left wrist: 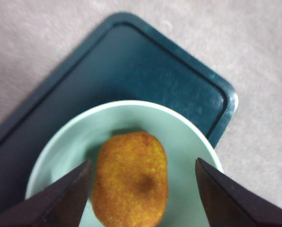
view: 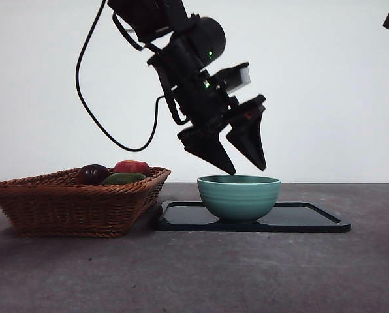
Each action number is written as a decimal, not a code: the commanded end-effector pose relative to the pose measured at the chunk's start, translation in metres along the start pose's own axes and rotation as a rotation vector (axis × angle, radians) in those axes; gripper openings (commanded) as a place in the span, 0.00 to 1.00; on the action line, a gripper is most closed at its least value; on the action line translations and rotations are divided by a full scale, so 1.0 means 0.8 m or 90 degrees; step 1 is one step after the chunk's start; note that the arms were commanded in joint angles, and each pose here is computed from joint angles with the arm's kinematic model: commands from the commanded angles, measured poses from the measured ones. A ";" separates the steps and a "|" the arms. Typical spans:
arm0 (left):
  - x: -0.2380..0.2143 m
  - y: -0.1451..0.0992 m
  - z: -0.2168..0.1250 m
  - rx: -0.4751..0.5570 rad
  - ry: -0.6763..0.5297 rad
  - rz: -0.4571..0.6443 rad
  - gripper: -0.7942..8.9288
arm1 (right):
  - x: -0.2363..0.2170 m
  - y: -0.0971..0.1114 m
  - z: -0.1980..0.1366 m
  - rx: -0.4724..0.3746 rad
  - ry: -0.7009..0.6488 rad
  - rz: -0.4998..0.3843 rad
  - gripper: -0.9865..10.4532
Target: Pick up the wifruite, put it on the bowl, pick up the plate, put it on desk
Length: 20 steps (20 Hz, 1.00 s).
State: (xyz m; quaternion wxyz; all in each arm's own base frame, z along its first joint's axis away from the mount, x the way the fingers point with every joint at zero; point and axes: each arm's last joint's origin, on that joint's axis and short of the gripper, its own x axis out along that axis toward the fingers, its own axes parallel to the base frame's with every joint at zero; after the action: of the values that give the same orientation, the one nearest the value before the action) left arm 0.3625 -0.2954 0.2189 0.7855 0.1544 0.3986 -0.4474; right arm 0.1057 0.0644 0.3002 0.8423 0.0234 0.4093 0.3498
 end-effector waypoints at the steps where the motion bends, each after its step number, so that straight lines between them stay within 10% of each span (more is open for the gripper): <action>1: 0.022 -0.005 -0.001 0.021 0.012 -0.006 0.43 | 0.000 0.001 0.003 -0.008 -0.004 0.005 0.23; 20: 0.048 -0.006 -0.014 0.058 0.058 0.039 0.43 | 0.000 0.002 0.003 -0.008 -0.005 0.005 0.23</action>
State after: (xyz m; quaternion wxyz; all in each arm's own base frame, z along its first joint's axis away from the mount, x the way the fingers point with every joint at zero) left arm 0.3623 -0.3061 0.1884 0.7751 0.2154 0.4128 -0.4271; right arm 0.1057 0.0644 0.3002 0.8423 0.0234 0.4093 0.3498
